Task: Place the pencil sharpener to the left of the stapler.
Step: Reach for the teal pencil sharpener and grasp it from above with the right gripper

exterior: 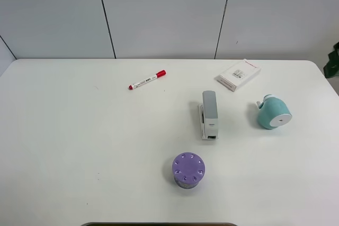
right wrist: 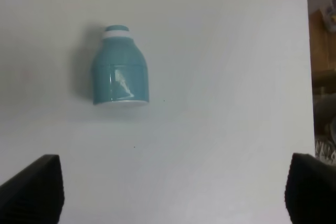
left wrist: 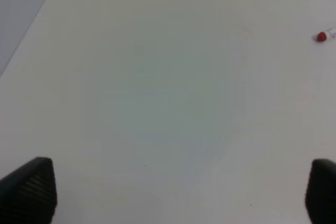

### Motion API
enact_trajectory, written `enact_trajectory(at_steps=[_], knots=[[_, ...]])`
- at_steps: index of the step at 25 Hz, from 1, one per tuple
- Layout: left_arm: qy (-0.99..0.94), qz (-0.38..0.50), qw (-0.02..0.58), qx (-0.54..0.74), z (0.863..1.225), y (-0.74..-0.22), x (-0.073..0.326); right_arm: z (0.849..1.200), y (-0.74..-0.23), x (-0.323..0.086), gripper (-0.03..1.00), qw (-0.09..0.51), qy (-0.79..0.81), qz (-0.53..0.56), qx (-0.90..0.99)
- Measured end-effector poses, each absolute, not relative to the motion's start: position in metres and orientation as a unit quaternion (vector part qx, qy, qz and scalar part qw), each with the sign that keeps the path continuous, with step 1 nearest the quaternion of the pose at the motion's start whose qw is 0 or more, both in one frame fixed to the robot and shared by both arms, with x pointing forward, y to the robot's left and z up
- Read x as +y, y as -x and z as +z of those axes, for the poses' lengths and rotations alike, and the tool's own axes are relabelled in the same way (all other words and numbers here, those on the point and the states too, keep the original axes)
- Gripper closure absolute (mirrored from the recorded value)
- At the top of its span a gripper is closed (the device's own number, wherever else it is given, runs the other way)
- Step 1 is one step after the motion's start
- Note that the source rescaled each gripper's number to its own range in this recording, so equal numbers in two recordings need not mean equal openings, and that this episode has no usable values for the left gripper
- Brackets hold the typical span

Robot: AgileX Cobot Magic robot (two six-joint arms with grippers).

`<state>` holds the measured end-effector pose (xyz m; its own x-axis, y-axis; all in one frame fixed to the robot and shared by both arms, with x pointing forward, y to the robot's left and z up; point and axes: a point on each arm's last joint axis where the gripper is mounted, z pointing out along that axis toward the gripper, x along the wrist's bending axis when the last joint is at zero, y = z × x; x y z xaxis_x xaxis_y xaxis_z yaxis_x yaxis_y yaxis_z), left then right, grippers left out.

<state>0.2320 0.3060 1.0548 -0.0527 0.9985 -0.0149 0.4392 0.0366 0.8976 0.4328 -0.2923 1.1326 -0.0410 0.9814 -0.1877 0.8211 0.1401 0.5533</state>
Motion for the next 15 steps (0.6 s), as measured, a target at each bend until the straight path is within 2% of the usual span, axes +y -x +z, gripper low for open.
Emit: enact_trajectory(at_steps=[15], knots=[[-0.581, 0.379, 0.369, 0.618, 1.055, -0.232, 0.306, 1.080, -0.534, -0.279, 0.10, 0.175, -0.652, 0.064, 0.735]])
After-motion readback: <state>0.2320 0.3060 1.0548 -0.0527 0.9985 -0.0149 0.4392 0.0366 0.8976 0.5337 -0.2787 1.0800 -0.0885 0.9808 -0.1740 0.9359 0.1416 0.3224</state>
